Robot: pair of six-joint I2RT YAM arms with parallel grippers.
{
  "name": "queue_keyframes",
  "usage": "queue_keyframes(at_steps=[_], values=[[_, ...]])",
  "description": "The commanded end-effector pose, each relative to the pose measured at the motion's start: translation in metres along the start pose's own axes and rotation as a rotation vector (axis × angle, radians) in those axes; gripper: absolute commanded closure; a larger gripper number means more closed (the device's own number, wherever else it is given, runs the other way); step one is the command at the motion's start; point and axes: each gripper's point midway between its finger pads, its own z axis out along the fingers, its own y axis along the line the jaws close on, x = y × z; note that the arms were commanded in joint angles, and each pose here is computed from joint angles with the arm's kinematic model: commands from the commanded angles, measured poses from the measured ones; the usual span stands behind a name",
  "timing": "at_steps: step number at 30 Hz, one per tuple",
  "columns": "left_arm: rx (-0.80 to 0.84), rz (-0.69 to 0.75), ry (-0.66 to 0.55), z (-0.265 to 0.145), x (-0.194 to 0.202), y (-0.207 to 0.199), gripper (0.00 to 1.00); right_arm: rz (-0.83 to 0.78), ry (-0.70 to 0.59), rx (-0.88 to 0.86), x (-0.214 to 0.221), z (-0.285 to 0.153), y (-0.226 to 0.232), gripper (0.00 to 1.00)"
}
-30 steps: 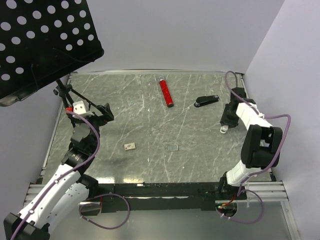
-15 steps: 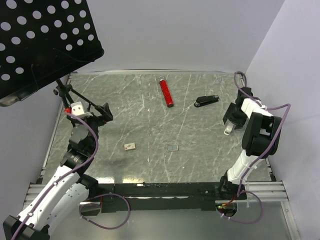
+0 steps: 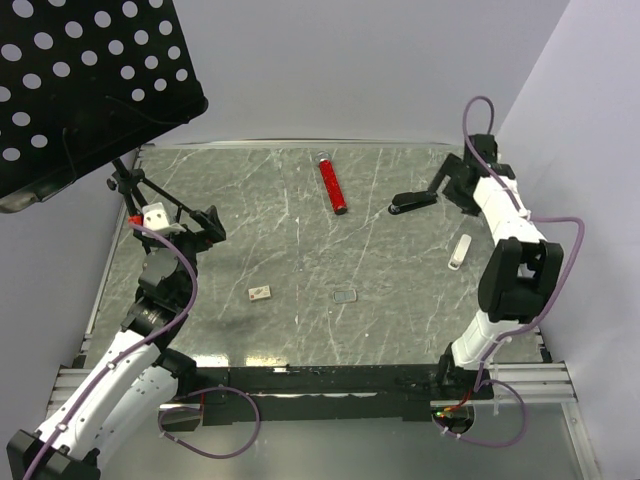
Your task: Load the staples into the stapler
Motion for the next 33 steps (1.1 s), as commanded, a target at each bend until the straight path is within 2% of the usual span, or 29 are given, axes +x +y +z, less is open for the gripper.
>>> queue_keyframes(at_steps=[1,5,9,16,22,25,26,29,33], values=[[0.024,-0.034,-0.05,0.001,-0.018,-0.007,0.01,0.06,-0.018,-0.011,-0.015,0.017,0.037,0.0],[0.035,-0.041,-0.054,0.001,-0.019,-0.009,0.01,0.064,-0.013,-0.011,-0.026,0.032,0.063,0.0],[0.039,-0.048,-0.063,-0.001,-0.022,-0.009,0.01,0.06,0.007,0.025,-0.029,0.052,0.07,0.0],[0.051,-0.058,-0.07,-0.003,-0.025,-0.01,0.0,0.025,0.102,0.033,-0.003,0.09,0.088,0.05],[0.061,-0.062,-0.071,-0.004,-0.026,-0.012,0.01,-0.028,0.186,-0.004,0.019,0.101,0.1,0.16],[0.066,-0.066,-0.074,-0.005,-0.027,-0.012,0.01,-0.051,0.203,-0.017,0.029,0.096,0.101,0.27],[0.069,-0.066,-0.075,-0.005,-0.027,-0.013,0.01,-0.061,0.221,-0.009,0.038,0.097,0.097,0.35],[0.072,-0.068,-0.074,-0.005,-0.027,-0.013,0.01,-0.094,0.236,-0.014,0.049,0.089,0.093,0.46],[0.077,-0.072,-0.075,-0.005,-0.028,-0.014,0.01,-0.149,0.27,-0.006,0.064,0.081,0.084,0.56]])
